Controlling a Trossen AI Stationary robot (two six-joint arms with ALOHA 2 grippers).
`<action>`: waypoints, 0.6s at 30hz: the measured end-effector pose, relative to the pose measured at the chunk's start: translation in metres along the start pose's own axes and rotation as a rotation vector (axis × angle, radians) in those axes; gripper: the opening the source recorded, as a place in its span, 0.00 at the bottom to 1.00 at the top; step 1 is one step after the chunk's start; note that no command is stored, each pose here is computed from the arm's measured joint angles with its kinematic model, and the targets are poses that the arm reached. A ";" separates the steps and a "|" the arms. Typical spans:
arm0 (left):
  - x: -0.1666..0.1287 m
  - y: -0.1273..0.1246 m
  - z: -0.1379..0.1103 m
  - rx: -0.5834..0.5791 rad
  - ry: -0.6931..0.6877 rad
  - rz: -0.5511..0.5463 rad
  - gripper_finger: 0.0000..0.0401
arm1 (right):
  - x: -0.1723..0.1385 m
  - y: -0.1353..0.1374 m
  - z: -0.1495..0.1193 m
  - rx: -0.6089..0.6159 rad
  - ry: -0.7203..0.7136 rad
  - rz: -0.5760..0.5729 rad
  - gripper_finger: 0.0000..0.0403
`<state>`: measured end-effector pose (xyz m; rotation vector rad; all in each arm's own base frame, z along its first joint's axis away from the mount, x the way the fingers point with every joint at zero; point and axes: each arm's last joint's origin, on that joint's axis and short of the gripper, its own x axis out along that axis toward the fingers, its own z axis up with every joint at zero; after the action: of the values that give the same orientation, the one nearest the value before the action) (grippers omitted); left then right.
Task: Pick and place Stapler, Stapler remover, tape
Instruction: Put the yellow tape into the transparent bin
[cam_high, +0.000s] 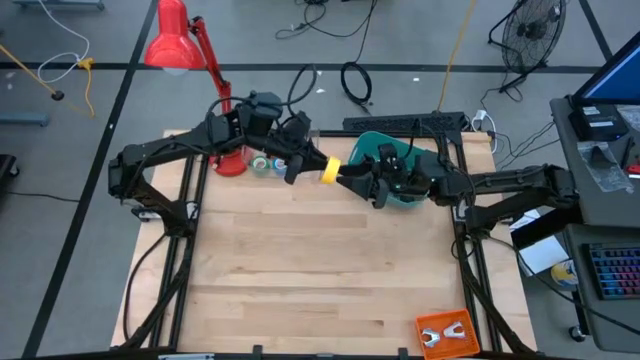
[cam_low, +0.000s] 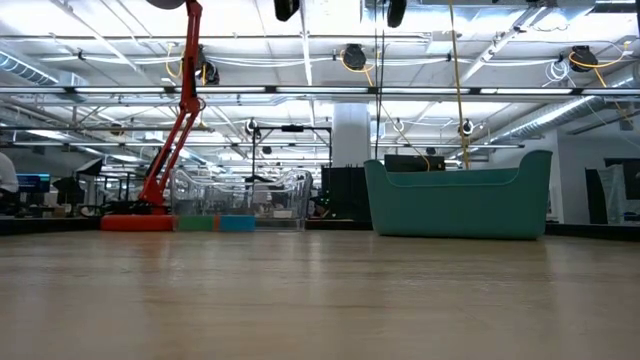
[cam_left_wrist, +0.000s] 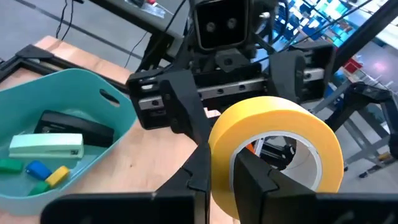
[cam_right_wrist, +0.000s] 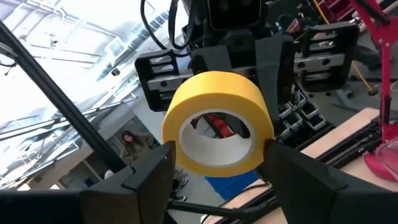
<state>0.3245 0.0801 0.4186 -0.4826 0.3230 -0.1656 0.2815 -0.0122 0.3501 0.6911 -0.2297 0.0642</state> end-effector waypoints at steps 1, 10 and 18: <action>0.000 0.000 0.000 -0.002 0.002 0.000 0.09 | 0.002 0.000 0.000 -0.006 0.002 -0.005 0.59; -0.001 -0.002 0.001 0.003 -0.005 -0.002 0.09 | 0.009 0.004 0.004 -0.009 -0.008 0.037 0.58; -0.006 0.002 0.001 -0.004 0.011 -0.001 0.09 | 0.010 0.008 0.000 -0.004 0.003 0.046 0.57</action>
<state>0.3195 0.0835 0.4200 -0.4864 0.3341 -0.1685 0.2898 -0.0062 0.3576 0.6816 -0.2430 0.1088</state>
